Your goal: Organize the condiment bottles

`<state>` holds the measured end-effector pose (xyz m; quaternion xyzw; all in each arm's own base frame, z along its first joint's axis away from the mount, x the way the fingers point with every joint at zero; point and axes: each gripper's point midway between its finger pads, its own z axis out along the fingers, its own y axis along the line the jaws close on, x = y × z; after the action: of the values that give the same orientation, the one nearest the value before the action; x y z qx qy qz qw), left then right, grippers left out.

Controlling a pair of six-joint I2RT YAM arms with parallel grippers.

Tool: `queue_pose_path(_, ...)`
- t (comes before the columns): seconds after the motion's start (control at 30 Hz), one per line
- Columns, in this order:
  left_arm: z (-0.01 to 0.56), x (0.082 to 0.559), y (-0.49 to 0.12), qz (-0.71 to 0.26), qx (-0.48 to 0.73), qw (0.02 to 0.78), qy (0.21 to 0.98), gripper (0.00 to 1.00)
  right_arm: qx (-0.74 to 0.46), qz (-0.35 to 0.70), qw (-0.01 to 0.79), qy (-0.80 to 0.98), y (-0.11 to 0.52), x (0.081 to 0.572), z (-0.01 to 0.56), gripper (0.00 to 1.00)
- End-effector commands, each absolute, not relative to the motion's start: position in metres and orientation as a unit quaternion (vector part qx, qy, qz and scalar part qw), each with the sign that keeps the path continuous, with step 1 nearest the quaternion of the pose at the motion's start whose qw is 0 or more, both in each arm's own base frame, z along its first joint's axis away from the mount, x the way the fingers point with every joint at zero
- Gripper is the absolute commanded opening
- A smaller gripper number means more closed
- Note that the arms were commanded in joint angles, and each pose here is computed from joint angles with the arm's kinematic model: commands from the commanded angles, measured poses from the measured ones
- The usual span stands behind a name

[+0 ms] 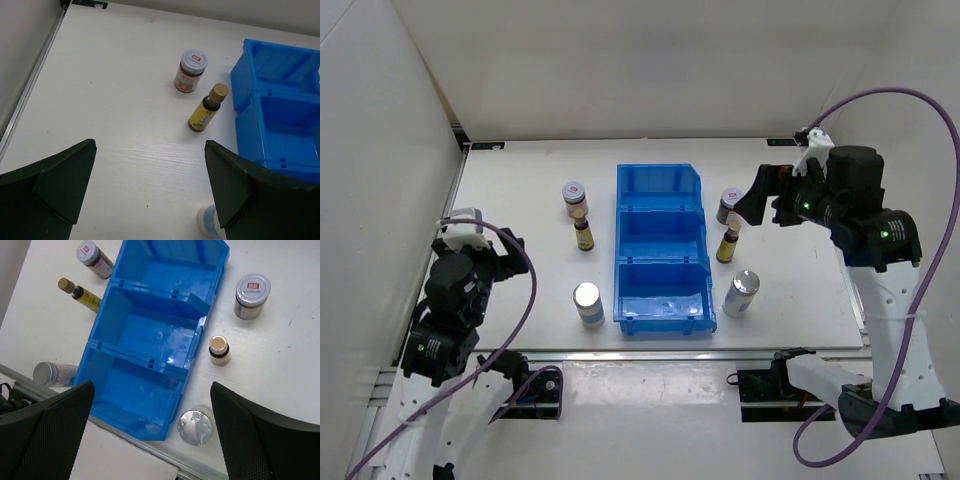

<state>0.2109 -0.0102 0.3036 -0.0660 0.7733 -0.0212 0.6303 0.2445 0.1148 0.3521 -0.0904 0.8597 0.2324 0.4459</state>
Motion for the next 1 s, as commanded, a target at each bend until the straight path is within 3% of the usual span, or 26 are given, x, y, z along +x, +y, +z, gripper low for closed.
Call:
queue_pose_path(0.0, 0.282, 0.231, -0.019, -0.018, -0.065, 0.598, 0.799, 1.00, -0.084, 0.216, 0.454, 0.860, 0.111, 0.236, 0.363, 1.00)
queue_pose_path(0.13, 0.279, 0.240, -0.041, -0.046, -0.014, 0.581, 0.812, 1.00, -0.069, 0.239, 0.402, 0.881, 0.120, 0.227, 0.328, 1.00)
queue_pose_path(0.27, 0.280, 0.236, -0.021, -0.004, -0.046, 0.589, 0.806, 1.00, -0.071, 0.316, 0.274, 0.906, 0.145, 0.192, 0.296, 1.00)
queue_pose_path(0.37, 0.285, 0.230, -0.010, 0.011, -0.068, 0.603, 0.794, 1.00, -0.060, 0.340, 0.272, 0.898, 0.148, 0.172, 0.299, 1.00)
queue_pose_path(0.53, 0.286, 0.225, -0.004, 0.017, -0.083, 0.602, 0.794, 1.00, -0.016, 0.257, 0.239, 0.936, 0.120, 0.163, 0.271, 1.00)
queue_pose_path(0.97, 0.290, 0.219, -0.005, 0.010, -0.088, 0.611, 0.787, 1.00, 0.066, 0.180, 0.159, 0.969, 0.094, 0.132, 0.207, 1.00)
